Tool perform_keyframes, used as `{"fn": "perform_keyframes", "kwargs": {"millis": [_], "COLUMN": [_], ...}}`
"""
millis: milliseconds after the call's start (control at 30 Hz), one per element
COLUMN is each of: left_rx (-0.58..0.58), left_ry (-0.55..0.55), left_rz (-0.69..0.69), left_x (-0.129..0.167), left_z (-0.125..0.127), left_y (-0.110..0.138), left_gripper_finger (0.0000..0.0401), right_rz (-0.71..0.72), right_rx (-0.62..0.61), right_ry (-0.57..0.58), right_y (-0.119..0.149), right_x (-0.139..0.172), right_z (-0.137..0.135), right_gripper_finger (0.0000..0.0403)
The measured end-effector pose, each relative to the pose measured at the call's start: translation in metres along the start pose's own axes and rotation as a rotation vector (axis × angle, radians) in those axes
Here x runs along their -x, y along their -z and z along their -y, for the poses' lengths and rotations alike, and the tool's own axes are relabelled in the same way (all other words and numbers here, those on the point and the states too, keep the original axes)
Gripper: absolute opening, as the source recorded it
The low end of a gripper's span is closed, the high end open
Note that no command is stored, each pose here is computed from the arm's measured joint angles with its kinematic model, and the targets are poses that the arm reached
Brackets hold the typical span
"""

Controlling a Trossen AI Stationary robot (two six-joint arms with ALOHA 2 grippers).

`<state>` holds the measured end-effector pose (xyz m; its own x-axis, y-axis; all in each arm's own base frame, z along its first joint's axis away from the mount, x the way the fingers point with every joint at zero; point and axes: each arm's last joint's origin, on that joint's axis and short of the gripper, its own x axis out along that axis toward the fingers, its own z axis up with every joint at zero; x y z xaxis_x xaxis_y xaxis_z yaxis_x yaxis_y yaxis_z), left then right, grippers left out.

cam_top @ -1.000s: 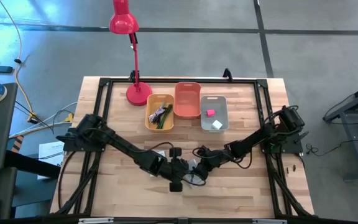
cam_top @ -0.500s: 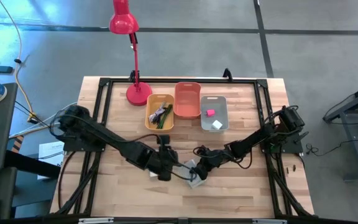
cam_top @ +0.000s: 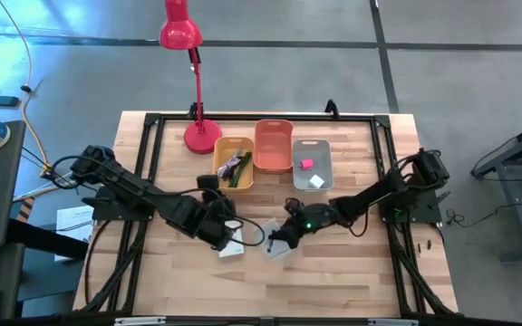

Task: Pick and place items into bin
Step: Put the right white card reader box into the orange bin

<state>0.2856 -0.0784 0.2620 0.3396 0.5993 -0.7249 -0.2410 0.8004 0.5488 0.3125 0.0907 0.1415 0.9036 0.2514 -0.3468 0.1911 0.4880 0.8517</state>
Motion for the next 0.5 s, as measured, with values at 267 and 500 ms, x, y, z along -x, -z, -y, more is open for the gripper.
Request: {"fn": "perform_keyframes", "kwargs": {"millis": [267, 500], "left_rx": [0.018, 0.063], "left_ry": [-0.027, -0.031], "left_rz": [-0.073, -0.093], "left_x": [-0.007, -0.021], "left_z": [0.002, 0.011], "left_y": [0.013, 0.027], "left_gripper_finger": [0.0111, 0.0111], "right_rz": [0.145, 0.253], "right_rx": [0.028, 0.032], "right_ry": [-0.057, -0.009], "right_y": [-0.047, -0.087], "right_x": [0.024, 0.059], "right_z": [-0.017, -0.022], "right_gripper_finger": [0.0057, 0.0052]}}
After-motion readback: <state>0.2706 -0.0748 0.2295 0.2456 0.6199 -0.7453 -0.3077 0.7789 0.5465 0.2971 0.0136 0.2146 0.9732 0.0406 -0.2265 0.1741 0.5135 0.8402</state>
